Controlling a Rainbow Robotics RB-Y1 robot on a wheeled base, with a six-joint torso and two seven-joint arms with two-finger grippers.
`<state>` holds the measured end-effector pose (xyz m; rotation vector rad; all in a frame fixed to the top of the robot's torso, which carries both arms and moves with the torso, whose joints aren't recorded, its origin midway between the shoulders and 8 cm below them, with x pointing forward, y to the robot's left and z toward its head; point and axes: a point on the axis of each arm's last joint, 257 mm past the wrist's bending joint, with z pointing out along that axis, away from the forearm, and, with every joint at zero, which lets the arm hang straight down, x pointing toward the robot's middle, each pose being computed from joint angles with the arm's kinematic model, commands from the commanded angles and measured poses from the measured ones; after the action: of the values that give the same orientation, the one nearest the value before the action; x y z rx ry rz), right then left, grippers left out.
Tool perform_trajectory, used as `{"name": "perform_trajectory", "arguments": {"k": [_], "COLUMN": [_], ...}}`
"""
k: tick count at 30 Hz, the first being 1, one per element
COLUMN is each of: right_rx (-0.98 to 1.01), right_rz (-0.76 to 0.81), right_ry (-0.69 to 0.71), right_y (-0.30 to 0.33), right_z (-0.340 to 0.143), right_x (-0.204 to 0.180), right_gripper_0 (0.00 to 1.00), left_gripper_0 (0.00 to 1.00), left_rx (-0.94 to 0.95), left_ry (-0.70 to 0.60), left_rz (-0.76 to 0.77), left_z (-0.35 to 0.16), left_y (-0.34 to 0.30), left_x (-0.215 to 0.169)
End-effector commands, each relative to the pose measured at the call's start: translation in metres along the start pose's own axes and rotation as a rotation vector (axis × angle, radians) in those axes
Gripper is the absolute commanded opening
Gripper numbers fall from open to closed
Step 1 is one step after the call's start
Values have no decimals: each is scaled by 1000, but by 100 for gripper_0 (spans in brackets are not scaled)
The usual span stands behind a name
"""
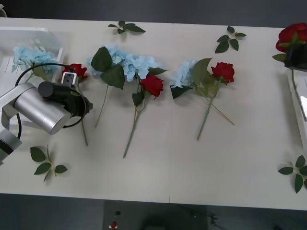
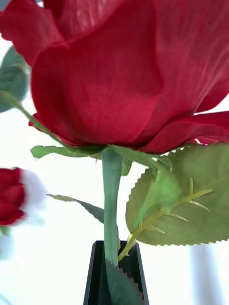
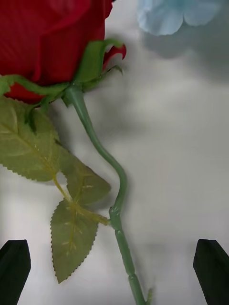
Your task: Put the red flowers into the right box and the blue flowers into the left box
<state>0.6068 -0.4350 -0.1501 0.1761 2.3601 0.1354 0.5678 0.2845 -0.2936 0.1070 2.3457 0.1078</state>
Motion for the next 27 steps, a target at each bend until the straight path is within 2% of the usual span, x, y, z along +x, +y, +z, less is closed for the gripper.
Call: {"name": "perform_trajectory", "arguments": {"k": [1, 13, 14, 15, 16, 17, 19, 20, 27], "right_rx": [37, 181, 188, 192, 195, 202, 211, 213, 221], "right_rz": [-92, -69, -60, -53, -41, -29, -18, -17, -1], "right_ry": [-40, -61, -62, -65, -65, -66, -67, -69, -80], "right_y": [-43, -141, -146, -150, -153, -159, -165, -167, -172], "right_z": [-31, -67, -69, -70, -71, -72, -72, -72, -73], "right_x": [-15, 0, 2, 1, 2, 3, 4, 4, 2], "right_gripper_0": [0, 0, 0, 0, 0, 0, 0, 0, 0], "left_gripper_0": [100, 100, 86, 77, 63, 37, 5, 0, 0], "left_rx": [0, 27, 31, 31, 33, 33, 37, 37, 89], "left_ry": [-85, -120, -119, -117, -118, -118, -118, -115, -140], "left_rz": [31, 11, 11, 10, 10, 10, 8, 9, -9], "left_z": [-9, 17, 17, 18, 17, 17, 18, 18, 13], "left_y": [4, 4, 2, 3, 1, 1, -1, -1, -18], "left_x": [-43, -36, -35, -34, -35, -35, -35, -33, -39]}}
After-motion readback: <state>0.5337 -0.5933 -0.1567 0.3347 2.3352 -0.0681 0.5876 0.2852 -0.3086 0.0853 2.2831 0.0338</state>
